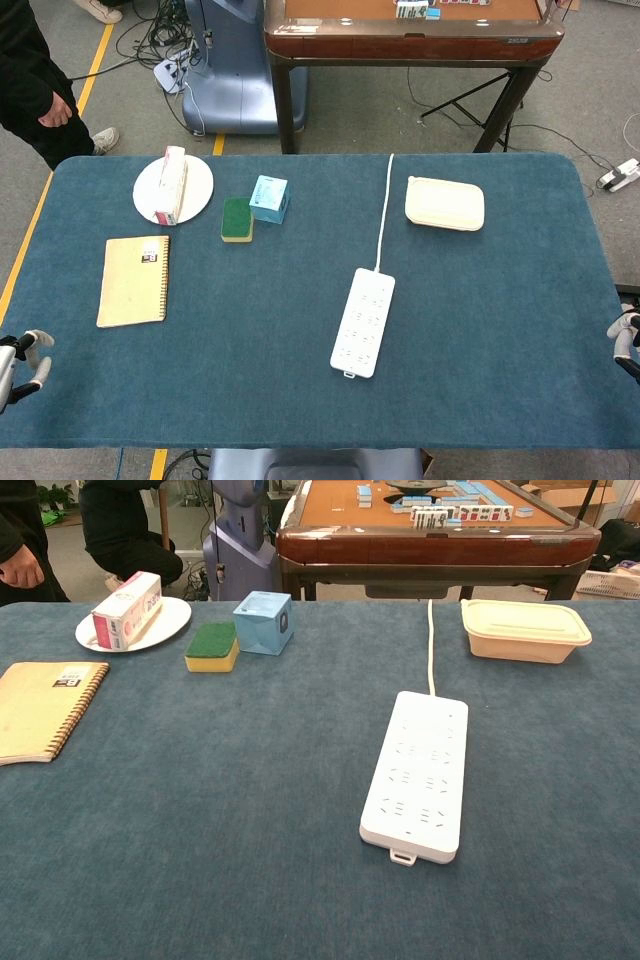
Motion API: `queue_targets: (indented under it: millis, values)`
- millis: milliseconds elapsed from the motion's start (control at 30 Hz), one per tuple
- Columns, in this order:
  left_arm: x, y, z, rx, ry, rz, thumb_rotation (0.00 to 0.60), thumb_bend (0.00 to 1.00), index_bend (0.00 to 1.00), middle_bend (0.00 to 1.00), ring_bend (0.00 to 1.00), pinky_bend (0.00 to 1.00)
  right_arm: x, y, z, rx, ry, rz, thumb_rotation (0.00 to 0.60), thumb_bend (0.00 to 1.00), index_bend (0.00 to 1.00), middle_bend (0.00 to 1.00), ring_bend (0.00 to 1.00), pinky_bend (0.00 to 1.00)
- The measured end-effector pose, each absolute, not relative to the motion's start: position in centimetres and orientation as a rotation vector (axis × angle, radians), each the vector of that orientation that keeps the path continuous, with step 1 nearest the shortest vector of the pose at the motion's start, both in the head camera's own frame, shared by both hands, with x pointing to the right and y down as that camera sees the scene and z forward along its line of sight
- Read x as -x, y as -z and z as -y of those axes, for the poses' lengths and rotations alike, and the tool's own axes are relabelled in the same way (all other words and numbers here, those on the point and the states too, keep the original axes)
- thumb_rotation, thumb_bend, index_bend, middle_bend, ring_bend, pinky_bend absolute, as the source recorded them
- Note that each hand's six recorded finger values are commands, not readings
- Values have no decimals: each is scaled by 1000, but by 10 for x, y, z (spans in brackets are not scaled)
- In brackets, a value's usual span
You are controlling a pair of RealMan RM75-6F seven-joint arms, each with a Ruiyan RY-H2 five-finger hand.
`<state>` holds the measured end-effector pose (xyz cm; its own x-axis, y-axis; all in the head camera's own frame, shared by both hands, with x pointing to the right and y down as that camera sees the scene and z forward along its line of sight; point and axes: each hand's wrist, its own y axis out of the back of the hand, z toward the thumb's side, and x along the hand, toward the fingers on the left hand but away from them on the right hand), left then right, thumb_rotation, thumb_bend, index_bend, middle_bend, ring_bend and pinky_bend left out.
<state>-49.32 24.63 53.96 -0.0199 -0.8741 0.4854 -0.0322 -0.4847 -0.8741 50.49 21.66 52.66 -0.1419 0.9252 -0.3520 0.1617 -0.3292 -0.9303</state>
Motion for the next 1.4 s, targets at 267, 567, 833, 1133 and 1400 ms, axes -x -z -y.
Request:
queue_targets:
  millis: [267, 567, 833, 1133, 1400]
  values:
    - [493, -540, -247, 1584, 1578, -976, 600, 431, 533, 643, 522, 721, -497, -532, -216, 1513, -1518, 1225, 600, 531, 586, 460, 573, 632]
    - [501, -539, -248, 1567, 1597, -997, 600, 431, 532, 642, 522, 721, -477, -547, -200, 1567, -1478, 1159, 600, 532, 436, 529, 636, 693]
    - [509, -539, -250, 1557, 1616, -1020, 600, 430, 532, 642, 522, 721, -436, -566, -160, 1634, -1444, 998, 600, 537, 394, 800, 966, 982]
    - [509, -545, -248, 1570, 1616, -1013, 600, 431, 531, 642, 522, 721, -365, -593, -114, 1689, -1398, 784, 600, 625, 394, 952, 1000, 1000]
    - [507, -550, -242, 1592, 1605, -1009, 600, 431, 531, 642, 522, 721, -304, -622, -98, 1737, -1374, 636, 600, 682, 394, 975, 1000, 1000]
